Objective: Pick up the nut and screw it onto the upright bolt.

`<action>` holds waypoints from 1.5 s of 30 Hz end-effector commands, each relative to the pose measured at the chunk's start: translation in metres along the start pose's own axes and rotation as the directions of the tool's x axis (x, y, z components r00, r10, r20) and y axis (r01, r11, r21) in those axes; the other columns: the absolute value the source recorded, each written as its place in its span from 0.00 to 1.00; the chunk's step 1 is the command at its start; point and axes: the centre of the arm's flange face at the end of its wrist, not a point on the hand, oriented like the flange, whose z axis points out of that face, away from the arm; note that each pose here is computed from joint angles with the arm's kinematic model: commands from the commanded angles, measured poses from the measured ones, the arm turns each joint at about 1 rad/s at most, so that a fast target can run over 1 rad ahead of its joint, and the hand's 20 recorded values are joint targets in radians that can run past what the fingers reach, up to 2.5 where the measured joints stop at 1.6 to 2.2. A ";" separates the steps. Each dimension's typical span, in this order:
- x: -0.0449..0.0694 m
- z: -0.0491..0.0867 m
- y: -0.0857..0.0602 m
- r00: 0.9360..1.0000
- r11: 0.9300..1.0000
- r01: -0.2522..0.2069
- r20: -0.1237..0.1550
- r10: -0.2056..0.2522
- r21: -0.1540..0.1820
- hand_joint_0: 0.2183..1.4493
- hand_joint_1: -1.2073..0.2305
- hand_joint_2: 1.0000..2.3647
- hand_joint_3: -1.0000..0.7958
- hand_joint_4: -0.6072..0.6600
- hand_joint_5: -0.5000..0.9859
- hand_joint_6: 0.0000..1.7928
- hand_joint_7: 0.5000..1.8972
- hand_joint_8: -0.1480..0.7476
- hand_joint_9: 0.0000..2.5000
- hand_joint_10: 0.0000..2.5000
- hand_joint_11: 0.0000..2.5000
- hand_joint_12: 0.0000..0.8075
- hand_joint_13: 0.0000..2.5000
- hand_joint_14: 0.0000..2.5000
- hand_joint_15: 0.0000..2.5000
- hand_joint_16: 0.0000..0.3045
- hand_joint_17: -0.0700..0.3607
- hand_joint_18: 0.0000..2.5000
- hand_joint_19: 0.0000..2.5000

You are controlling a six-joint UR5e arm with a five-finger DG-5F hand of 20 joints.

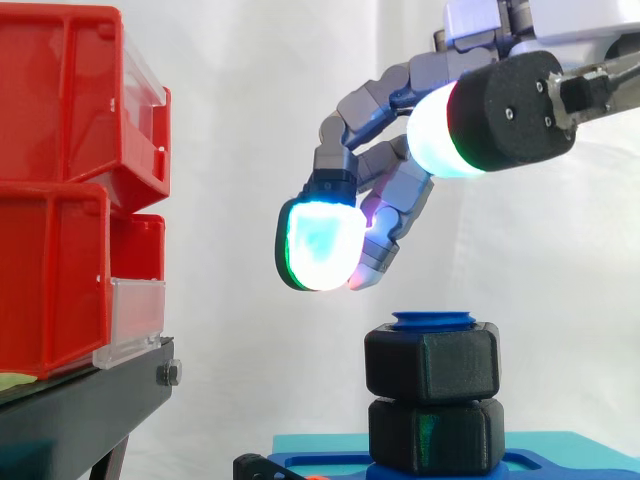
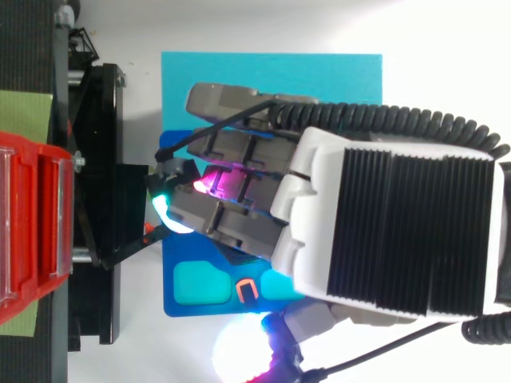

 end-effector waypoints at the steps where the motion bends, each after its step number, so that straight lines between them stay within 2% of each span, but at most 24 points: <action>1: 0.001 0.001 0.004 1.000 1.000 -0.004 0.007 0.004 -0.002 0.20 0.62 0.00 0.28 0.70 0.27 0.28 0.30 0.44 0.33 0.00 0.00 0.33 0.24 0.00 0.00 0.09 0.30 0.10 0.00; 14: 0.007 -0.005 0.005 0.999 1.000 -0.008 -0.048 0.008 0.000 0.20 0.62 0.00 0.28 0.73 0.28 0.28 0.34 0.44 0.33 0.00 0.00 0.32 0.25 0.00 0.00 0.09 0.30 0.11 0.00; 20: 0.006 -0.005 0.001 0.999 1.000 -0.014 -0.049 0.015 0.004 0.21 0.62 0.00 0.28 0.74 0.29 0.28 0.36 0.44 0.33 0.00 0.00 0.32 0.25 0.00 0.00 0.09 0.30 0.11 0.00; 29: 0.008 -0.007 -0.004 0.997 1.000 -0.013 -0.070 0.014 0.009 0.21 0.62 0.00 0.28 0.78 0.30 0.28 0.43 0.45 0.34 0.00 0.00 0.32 0.26 0.00 0.00 0.08 0.29 0.12 0.00; 33: 0.009 -0.008 -0.009 0.997 1.000 -0.013 -0.077 0.015 0.015 0.21 0.61 0.00 0.28 0.76 0.31 0.28 0.48 0.45 0.35 0.00 0.00 0.31 0.27 0.00 0.00 0.08 0.29 0.13 0.00; 35: 0.008 -0.008 -0.012 0.997 1.000 -0.015 -0.077 0.017 0.019 0.21 0.61 0.00 0.28 0.71 0.31 0.28 0.55 0.46 0.36 0.00 0.00 0.30 0.28 0.00 0.00 0.08 0.28 0.14 0.00; 42: 0.008 -0.009 -0.021 0.996 0.999 -0.013 -0.083 0.016 0.029 0.22 0.60 0.00 0.28 0.64 0.32 0.28 0.69 0.49 0.41 0.00 0.00 0.28 0.32 0.00 0.00 0.07 0.27 0.19 0.00; 45: 0.009 -0.009 -0.023 0.996 0.999 -0.013 -0.087 0.016 0.029 0.22 0.60 0.00 0.28 0.62 0.31 0.32 0.63 0.50 0.43 0.00 0.01 0.28 0.35 0.00 0.00 0.07 0.27 0.22 0.00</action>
